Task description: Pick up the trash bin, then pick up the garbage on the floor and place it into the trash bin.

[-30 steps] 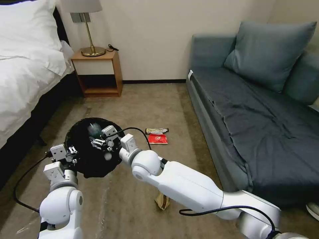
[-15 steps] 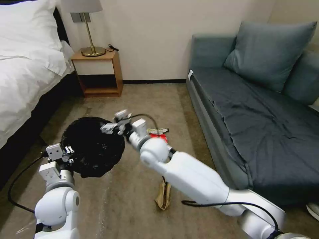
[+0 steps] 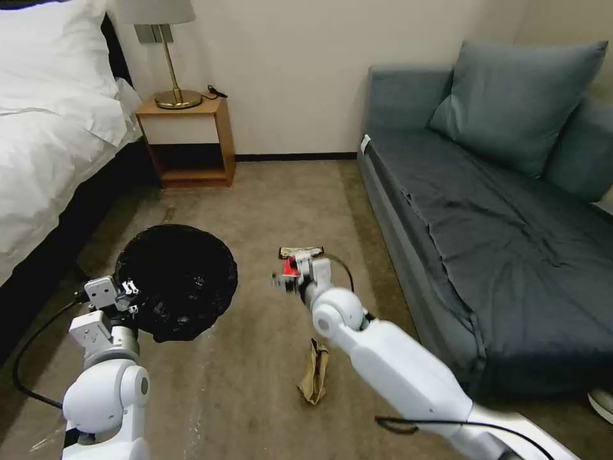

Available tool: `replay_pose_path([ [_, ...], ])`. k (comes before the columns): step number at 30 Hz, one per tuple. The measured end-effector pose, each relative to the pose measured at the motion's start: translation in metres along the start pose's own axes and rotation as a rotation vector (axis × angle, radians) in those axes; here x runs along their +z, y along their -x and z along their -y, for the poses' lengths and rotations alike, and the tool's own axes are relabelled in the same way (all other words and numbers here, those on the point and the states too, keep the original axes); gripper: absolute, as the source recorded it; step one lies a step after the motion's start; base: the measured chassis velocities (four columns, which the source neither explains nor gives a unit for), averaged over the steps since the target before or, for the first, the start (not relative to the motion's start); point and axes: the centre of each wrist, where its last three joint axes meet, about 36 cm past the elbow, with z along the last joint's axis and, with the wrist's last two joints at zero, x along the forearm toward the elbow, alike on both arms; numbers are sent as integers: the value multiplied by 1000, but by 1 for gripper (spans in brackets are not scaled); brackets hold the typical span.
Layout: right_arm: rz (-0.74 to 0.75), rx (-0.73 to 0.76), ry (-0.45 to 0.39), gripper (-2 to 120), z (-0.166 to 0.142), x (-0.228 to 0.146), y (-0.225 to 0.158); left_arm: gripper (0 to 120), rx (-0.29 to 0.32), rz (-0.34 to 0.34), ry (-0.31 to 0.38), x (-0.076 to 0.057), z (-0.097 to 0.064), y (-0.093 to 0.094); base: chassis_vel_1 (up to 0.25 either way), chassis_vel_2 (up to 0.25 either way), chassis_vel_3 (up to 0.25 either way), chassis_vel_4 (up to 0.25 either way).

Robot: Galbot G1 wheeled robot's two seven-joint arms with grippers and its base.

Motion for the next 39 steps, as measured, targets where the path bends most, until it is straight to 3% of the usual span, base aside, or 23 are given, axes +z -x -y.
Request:
replay_pose_path([
  [5, -186, 34, -3, 100, -4, 25, -7, 4, 0, -1, 2, 0, 0, -1, 0, 0, 0, 0],
  [9, -235, 67, -10, 100, -3, 45, 0, 4, -2, -3, 2, 1, 0, -1, 0, 0, 0, 0],
  [14, -308, 70, 45, 100, 4, 78, 20, 4, 0, -11, 6, 4, 0, -4, 0, 0, 0, 0],
  [24, -312, 63, 44, 100, 34, 104, 50, 4, 2, -15, 10, 5, 1, -8, 0, 0, 0, 0],
  [39, -297, 85, 63, 99, 80, 111, 84, 4, 0, -8, 12, 3, -2, -9, 0, 0, 0, 0],
])
